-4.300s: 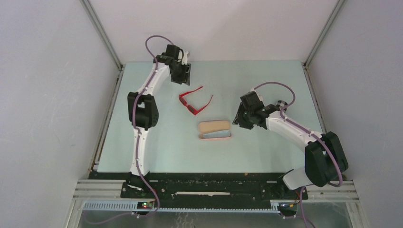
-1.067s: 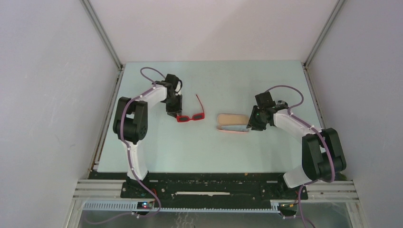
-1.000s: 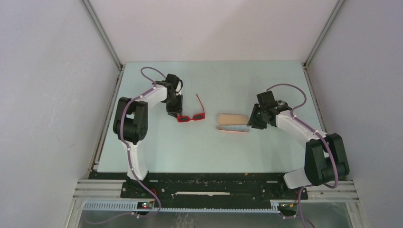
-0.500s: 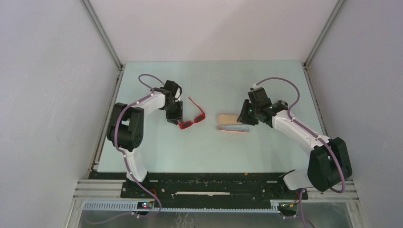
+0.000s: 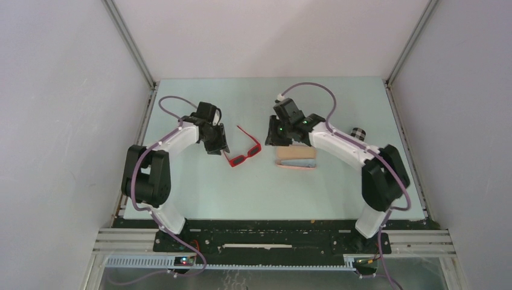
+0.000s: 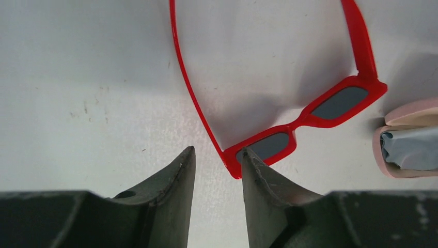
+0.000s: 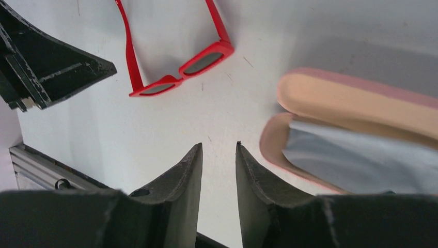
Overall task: Organize the sunglasses
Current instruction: Move the sunglasses case at the center of the board.
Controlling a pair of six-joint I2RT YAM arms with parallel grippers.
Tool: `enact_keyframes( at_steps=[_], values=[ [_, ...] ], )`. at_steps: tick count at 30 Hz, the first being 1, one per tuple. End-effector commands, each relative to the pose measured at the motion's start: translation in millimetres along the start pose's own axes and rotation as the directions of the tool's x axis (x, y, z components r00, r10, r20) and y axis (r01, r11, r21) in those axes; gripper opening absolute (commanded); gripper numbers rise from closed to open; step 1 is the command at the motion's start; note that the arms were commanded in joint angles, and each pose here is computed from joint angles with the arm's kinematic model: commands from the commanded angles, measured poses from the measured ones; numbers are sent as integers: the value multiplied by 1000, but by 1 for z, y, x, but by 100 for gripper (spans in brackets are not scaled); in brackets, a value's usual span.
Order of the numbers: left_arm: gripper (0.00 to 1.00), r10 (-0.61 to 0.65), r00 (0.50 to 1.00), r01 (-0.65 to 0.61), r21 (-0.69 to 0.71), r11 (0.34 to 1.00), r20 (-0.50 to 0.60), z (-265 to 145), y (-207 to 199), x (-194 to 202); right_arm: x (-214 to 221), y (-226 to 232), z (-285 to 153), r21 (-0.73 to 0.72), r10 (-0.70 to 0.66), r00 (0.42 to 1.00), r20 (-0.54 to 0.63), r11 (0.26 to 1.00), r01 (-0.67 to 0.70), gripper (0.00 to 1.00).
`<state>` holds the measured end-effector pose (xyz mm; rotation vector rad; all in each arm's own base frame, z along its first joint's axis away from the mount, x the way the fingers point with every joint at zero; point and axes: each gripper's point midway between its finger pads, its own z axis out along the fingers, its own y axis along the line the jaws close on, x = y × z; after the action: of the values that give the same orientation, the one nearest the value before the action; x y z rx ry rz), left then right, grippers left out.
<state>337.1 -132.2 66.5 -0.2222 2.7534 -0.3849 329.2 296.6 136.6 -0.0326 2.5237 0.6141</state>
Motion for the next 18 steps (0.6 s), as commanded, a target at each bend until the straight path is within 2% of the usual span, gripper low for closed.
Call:
enact_keyframes(
  at_steps=[1, 6, 10, 18],
  values=[
    [43, -98, 995, 98, -5, 995, 21, 13, 2, 2, -24, 20, 15, 18, -64, 998, 5, 998, 64, 40],
    [41, -123, 992, 124, -22, 992, 36, 24, 6, -1, -23, 34, 25, 21, -46, 999, -15, 999, 46, 42],
    [37, -120, 993, 121, -22, 992, 12, 32, 6, 1, -1, 33, 27, 36, -38, 999, -10, 999, 38, 42],
    [30, -108, 994, 108, -33, 994, -6, 41, 8, 2, 45, 25, 53, 49, 5, 997, -80, 999, -1, 38]
  ],
)
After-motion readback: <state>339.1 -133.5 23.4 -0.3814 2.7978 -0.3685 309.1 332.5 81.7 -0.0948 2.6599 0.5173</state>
